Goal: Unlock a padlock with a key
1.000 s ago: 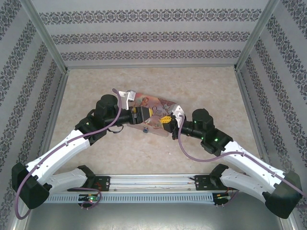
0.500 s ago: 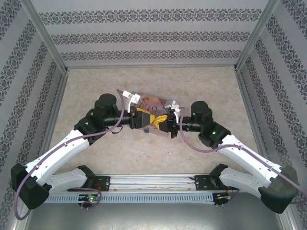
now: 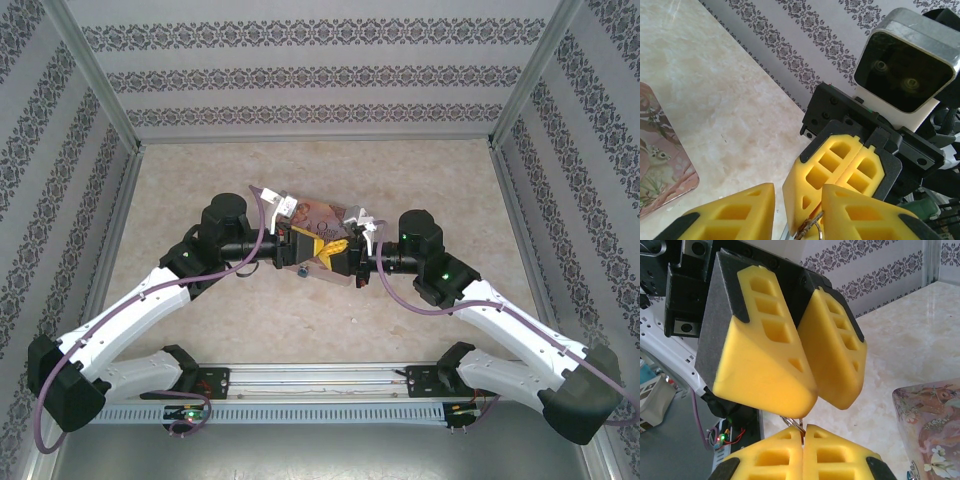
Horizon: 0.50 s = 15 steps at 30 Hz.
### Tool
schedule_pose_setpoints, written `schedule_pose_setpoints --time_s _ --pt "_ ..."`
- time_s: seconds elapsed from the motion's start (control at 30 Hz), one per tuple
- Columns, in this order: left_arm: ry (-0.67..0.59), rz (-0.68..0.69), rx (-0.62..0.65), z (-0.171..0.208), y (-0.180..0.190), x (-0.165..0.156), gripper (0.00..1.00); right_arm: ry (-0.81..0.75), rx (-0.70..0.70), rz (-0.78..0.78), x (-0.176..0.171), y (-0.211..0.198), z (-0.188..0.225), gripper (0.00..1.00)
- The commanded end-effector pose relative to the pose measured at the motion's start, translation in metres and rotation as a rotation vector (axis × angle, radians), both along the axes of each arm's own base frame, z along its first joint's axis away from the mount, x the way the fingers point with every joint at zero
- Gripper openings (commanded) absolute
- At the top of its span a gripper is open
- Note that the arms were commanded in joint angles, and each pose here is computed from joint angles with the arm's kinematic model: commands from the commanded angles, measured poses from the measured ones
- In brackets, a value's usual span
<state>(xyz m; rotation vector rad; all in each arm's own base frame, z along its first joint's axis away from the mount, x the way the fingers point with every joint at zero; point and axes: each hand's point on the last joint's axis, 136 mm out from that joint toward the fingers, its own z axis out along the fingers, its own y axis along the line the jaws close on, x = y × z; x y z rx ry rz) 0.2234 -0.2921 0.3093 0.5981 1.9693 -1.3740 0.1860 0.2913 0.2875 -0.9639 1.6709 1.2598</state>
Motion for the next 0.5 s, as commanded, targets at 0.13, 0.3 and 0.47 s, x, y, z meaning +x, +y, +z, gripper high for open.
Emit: schedule_pose_setpoints --time_s 0.13,0.3,0.47 --pt "-0.061 -0.033 -0.045 0.0226 -0.0045 -0.0053 0.19 -0.034 0.038 0.004 0.0014 0.0007 0.0183 0.00" --pt "-0.068 -0.032 -0.041 0.0233 -0.0033 -0.0064 0.15 -0.033 0.041 -0.003 0.0033 0.0009 0.0196 0.00" --pt "-0.068 -0.033 -0.043 0.0230 -0.0032 -0.0069 0.05 -0.032 0.043 -0.013 0.0052 0.0008 0.0207 0.00"
